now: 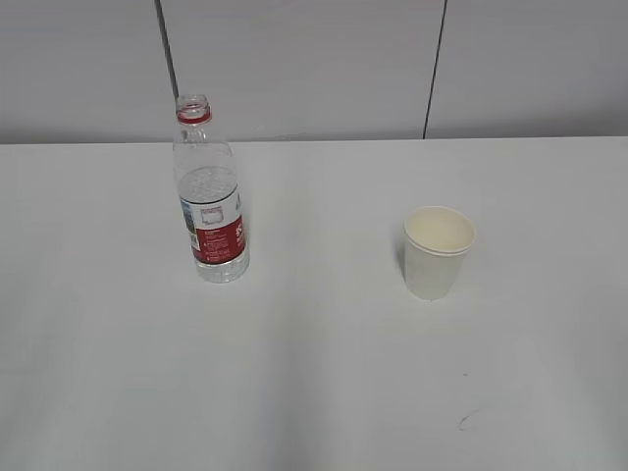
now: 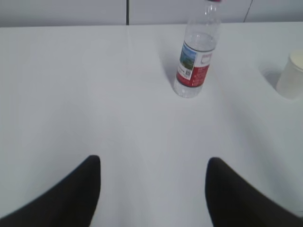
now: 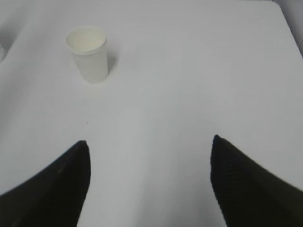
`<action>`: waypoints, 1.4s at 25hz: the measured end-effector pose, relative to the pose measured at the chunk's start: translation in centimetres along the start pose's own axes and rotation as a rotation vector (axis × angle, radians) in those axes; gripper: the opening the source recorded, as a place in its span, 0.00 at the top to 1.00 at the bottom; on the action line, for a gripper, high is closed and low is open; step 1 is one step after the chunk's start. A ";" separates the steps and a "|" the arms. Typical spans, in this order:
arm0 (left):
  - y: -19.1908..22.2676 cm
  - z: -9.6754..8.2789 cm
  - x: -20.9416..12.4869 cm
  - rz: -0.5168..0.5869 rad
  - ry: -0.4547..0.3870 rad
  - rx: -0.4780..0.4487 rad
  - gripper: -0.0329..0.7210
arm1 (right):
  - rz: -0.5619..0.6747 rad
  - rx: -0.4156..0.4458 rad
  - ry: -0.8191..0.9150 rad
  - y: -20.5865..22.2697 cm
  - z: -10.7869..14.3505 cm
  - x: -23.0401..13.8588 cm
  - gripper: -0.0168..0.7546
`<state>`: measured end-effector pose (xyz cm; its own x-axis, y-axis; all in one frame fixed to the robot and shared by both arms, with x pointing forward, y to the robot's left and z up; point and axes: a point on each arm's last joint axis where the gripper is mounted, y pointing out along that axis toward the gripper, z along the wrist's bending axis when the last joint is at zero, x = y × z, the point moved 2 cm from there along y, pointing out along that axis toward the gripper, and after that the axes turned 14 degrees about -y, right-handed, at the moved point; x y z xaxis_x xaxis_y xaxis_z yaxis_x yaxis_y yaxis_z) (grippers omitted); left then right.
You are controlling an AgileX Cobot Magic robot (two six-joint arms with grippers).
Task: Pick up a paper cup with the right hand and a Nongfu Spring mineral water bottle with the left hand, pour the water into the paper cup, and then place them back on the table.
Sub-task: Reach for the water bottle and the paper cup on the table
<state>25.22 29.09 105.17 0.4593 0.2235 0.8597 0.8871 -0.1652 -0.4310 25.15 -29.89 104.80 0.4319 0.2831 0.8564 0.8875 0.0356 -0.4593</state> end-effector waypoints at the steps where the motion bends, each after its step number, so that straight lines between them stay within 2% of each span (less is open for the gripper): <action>1: 0.3 -0.1 0.5 -0.012 -0.002 -0.002 0.38 | -0.022 -0.006 0.000 0.1 -0.1 0.5 0.21; 5: 1.9 -0.5 2.8 -0.077 -0.005 -0.011 0.38 | -0.065 -0.017 -0.001 1.6 -0.7 2.5 0.21; 7: 2.7 -0.7 4.2 -0.146 0.014 -0.022 0.38 | -0.081 -0.020 -0.001 2.8 -1.0 3.8 0.21; 10: 4.0 -1.0 6.1 -0.218 0.031 -0.028 0.38 | -0.169 -0.036 0.006 4.7 -1.4 5.6 0.21; 13: 5.6 -1.0 7.2 -0.271 0.031 -0.030 0.38 | -0.230 -0.037 0.034 7.1 -1.3 5.8 0.21; 19: 9.5 0.0 6.1 -0.386 0.019 -0.031 0.38 | -0.306 -0.056 0.085 10.5 -0.5 2.6 0.21; 23: 11.0 0.2 4.6 -0.423 0.029 -0.061 0.38 | -0.384 -0.082 0.094 10.7 -0.6 2.7 0.21; 25: 11.5 0.0 4.1 -0.408 0.045 -0.078 0.38 | -0.371 -0.081 0.097 11.1 -0.6 2.7 0.21; 30: 12.5 -0.8 3.7 -0.372 0.144 -0.121 0.38 | -0.286 -0.069 0.085 13.6 -0.6 2.3 0.21; 35: 13.7 -1.0 3.6 -0.348 0.161 -0.126 0.38 | -0.184 -0.034 0.033 17.4 -0.1 1.5 0.21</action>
<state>38.93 26.66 102.63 0.1101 0.1349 0.9847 0.9713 -0.2248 -0.0778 41.26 -28.95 98.17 0.2663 0.2428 0.9328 0.9567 0.0513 -0.2864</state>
